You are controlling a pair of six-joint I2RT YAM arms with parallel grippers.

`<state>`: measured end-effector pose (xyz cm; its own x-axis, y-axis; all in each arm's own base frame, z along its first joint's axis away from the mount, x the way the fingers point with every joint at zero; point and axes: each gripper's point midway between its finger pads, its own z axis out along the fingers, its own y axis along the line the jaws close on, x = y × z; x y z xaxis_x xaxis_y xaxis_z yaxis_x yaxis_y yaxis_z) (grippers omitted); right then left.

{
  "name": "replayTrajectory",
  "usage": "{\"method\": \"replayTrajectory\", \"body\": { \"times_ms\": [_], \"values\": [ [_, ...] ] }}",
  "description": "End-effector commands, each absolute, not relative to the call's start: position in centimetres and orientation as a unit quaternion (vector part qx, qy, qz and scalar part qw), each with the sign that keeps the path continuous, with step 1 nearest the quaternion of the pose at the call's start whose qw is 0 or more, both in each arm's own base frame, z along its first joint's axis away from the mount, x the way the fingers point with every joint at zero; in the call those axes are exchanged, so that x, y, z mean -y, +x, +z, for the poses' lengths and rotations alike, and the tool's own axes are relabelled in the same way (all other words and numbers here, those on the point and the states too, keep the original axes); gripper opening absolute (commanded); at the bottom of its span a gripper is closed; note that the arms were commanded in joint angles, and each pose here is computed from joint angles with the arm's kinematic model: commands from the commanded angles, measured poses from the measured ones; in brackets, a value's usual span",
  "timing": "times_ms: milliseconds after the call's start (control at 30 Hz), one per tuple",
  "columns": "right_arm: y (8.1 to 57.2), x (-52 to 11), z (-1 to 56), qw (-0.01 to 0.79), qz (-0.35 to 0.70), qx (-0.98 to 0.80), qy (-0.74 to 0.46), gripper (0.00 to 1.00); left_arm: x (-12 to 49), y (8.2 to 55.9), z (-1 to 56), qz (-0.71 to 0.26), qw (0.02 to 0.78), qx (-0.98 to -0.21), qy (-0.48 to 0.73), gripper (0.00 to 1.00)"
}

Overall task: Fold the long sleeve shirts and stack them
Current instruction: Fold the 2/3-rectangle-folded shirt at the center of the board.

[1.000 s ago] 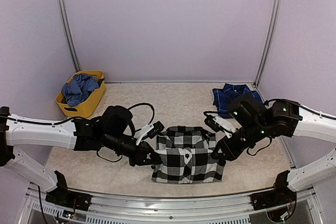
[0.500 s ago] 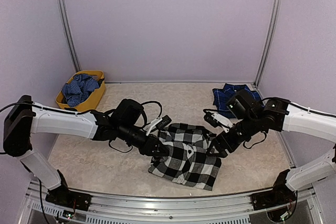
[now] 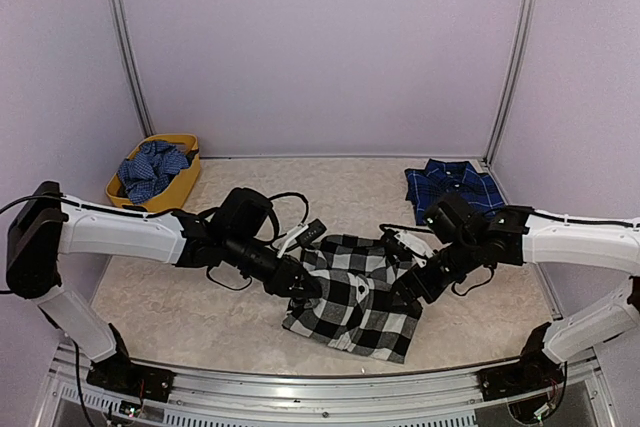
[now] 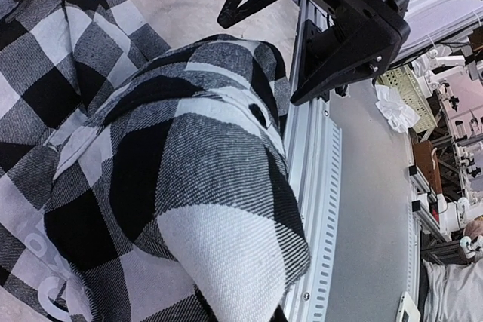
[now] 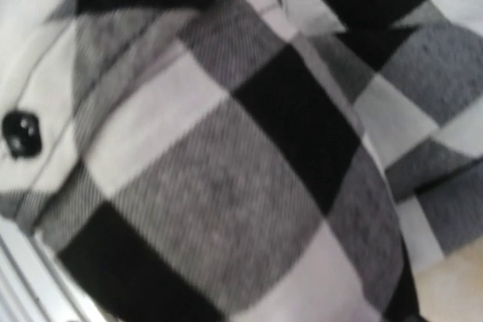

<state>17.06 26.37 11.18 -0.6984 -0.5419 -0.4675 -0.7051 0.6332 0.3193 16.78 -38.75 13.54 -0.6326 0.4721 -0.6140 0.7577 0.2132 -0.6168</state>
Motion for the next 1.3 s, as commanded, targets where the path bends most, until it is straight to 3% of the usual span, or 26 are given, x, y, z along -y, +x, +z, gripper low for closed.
{"method": "replayTrajectory", "body": {
  "times_ms": [0,133,267,367,533,600,1267],
  "values": [
    [18.2,-27.5,10.5,0.178,0.257,-0.878,-0.363,0.9,38.8,17.0,15.0,-0.497,0.172,-0.744,0.411,0.0],
    [17.8,-27.7,9.1,0.158,0.264,-0.874,-0.376,0.89,38.5,17.0,15.1,-0.5,0.175,-0.743,0.408,0.0],
    [16.9,-28.0,8.7,0.14,0.285,-0.868,-0.383,0.79,38.1,17.1,14.9,-0.501,0.177,-0.744,0.405,0.0],
    [15.9,-28.5,9.1,0.127,0.312,-0.857,-0.39,0.59,37.8,17.2,14.8,-0.5,0.178,-0.746,0.402,0.0],
    [14.4,-29.2,10.4,0.12,0.354,-0.837,-0.4,0.13,37.0,16.7,14.4,-0.505,0.178,-0.748,0.393,0.0],
    [13.8,-29.3,11.0,0.12,0.365,-0.833,-0.398,0.0,36.7,16.4,14.4,-0.508,0.178,-0.747,0.389,0.0],
    [5.0,-31.5,15.4,0.057,0.49,-0.776,-0.393,0.0,33.6,10.0,20.1,-0.555,0.177,-0.747,0.321,0.0]
  ]
}}
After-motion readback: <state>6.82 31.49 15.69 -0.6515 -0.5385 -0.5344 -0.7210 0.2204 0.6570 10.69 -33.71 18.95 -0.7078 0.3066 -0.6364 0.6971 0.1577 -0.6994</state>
